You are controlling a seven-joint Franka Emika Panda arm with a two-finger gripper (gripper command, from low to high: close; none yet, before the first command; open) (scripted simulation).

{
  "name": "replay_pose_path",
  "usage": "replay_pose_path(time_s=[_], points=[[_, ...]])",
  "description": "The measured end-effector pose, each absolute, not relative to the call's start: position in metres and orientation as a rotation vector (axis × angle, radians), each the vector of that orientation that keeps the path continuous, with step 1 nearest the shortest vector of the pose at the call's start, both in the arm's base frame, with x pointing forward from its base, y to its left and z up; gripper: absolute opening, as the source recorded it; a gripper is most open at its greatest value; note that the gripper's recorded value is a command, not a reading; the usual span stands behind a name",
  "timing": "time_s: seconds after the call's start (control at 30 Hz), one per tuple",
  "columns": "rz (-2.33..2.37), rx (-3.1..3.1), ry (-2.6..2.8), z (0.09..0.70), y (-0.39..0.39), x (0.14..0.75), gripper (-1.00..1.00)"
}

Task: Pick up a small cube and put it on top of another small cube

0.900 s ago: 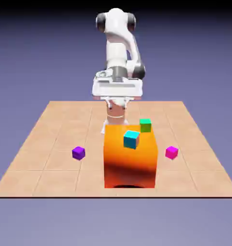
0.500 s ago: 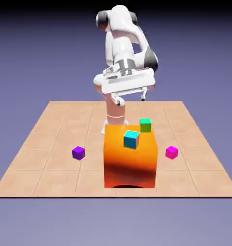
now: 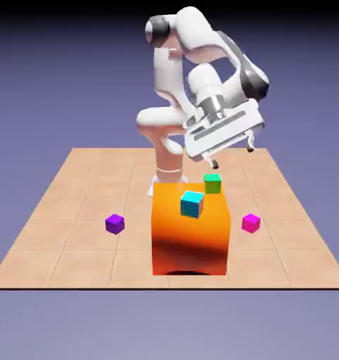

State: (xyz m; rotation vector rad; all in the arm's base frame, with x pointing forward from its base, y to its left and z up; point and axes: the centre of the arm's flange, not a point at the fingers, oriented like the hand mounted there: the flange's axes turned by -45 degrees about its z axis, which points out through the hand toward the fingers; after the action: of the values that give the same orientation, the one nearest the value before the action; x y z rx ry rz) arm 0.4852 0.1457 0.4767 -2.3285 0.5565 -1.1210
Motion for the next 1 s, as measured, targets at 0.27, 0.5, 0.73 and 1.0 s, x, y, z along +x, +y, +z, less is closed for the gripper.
replay_pose_path(time_s=[0.27,0.5,0.73,1.0], points=[[-0.943,-2.259,0.755,0.432,0.204,0.48,0.0],[-0.74,-2.254,0.948,0.379,0.254,0.457,0.0],[-0.484,-2.275,1.142,0.328,0.307,0.415,0.0],[0.007,-2.841,1.216,0.198,0.302,0.259,0.0]])
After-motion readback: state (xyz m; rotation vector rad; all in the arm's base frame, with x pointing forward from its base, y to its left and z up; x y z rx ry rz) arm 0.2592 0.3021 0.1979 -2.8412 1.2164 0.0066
